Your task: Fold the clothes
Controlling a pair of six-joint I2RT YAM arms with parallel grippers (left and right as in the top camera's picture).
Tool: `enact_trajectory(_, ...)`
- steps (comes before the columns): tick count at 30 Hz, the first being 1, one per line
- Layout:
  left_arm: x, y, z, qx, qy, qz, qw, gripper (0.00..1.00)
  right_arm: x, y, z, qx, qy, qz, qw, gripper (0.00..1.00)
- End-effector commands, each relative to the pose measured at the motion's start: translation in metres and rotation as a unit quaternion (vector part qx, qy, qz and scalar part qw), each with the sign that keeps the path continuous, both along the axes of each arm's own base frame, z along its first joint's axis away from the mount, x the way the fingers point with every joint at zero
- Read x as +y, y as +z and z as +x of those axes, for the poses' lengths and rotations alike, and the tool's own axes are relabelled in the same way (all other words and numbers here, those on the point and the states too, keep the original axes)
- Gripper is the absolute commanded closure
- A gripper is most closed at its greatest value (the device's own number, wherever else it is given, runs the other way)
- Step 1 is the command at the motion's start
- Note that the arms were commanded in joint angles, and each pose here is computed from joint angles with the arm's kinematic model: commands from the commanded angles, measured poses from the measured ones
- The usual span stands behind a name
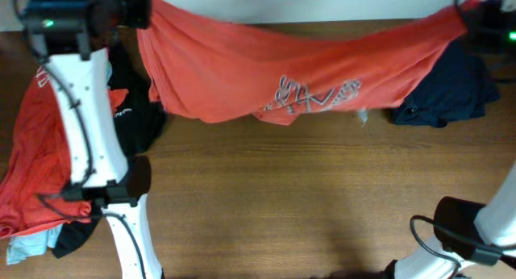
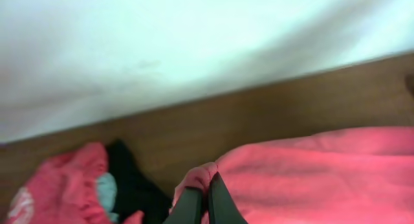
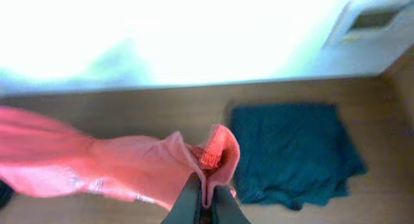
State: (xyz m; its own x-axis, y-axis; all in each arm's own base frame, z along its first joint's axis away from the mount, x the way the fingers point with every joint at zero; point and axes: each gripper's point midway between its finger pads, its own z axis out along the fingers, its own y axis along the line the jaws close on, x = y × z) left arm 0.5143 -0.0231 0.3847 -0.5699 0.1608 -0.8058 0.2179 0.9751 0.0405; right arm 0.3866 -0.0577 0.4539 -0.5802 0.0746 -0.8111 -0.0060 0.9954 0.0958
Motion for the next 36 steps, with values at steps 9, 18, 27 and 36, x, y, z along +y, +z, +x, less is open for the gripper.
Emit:
enact_trajectory(9, 0.024, 0.143, -0.095, -0.172, 0.043, 0.023, 0.984, 1.00, -0.009, 0.061, -0.060, -0.089, -0.034, -0.023, 0.995, 0.96)
enact_trajectory(18, 0.028, 0.128, -0.061, -0.166, 0.049, 0.025, 0.985, 1.00, -0.013, 0.078, -0.024, -0.140, -0.014, -0.016, 0.990, 0.96)
enact_trajectory(27, 0.038, 0.109, 0.023, -0.207, 0.068, 0.004, 0.976, 1.00, -0.007, 0.096, 0.054, -0.222, 0.030, -0.033, 0.974, 0.96)
enact_trajectory(36, 0.041, 0.148, 0.072, -0.339, 0.081, -0.053, 0.936, 1.00, 0.018, 0.176, 0.100, -0.416, 0.046, -0.035, 0.908, 0.96)
